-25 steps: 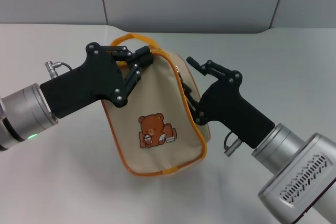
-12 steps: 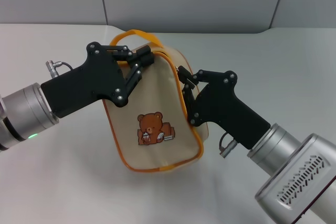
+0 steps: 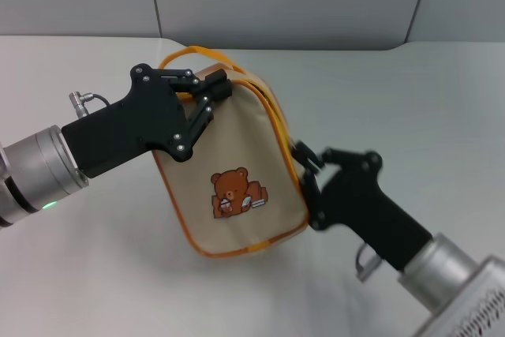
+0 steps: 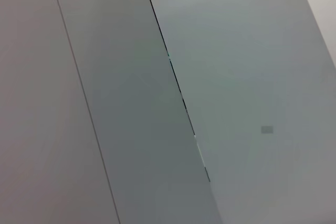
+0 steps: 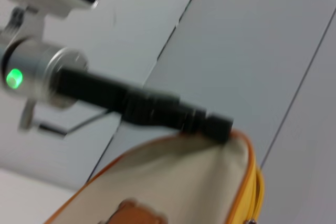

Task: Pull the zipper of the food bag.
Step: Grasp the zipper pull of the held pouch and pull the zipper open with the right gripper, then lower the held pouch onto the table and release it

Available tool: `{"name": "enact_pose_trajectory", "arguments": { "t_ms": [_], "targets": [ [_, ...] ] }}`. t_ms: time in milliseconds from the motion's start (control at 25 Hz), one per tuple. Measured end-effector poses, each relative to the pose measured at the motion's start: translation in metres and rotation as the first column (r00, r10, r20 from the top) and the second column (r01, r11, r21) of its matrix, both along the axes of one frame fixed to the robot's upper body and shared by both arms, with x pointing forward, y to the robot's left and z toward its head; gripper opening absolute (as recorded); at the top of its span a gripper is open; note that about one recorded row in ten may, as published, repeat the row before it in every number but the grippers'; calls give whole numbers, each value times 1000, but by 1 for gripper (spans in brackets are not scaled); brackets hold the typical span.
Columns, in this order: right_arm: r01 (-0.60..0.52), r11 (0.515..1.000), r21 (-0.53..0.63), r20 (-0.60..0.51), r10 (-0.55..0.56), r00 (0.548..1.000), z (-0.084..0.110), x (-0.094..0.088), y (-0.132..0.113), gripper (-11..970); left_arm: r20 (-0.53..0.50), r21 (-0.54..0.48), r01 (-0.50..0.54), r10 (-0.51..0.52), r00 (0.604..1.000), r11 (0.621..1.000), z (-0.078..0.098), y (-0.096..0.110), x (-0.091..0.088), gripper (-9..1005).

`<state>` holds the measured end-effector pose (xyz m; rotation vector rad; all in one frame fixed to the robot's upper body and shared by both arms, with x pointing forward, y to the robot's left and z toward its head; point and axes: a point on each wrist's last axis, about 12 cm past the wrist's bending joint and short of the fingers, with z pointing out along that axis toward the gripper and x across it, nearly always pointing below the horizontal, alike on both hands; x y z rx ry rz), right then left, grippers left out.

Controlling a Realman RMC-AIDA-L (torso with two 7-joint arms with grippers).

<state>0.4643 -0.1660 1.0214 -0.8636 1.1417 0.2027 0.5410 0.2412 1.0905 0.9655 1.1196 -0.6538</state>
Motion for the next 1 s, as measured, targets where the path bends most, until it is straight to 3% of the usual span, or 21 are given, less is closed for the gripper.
{"name": "enact_pose_trajectory", "arguments": {
  "t_ms": [240, 440, 760, 840, 1000],
  "targets": [
    [69, 995, -72, -85, -75, 994, -27, -37, -28, 0, -5, 5, -9, 9, 1000, 1000, -1, 1, 0, 44],
    [101, 992, -81, -98, -109, 989, -32, -48, -40, 1, -12, 0, -8, 8, 1000, 1000, -2, 0, 0, 44],
    [158, 985, 71, -107, -150, 983, -21, -48, -50, 3, -111, -91, -74, 64, 992, 993, -17, -4, -9, 44],
    [174, 970, 171, -180, -143, 973, -18, -38, -59, 3, -165, -104, -128, 109, 980, 986, -30, -7, -15, 44],
    [152, 946, 287, -290, -65, 955, -14, -19, -73, 127, -179, -106, -165, 144, 973, 981, -40, -12, -24, 44]
  ]
}}
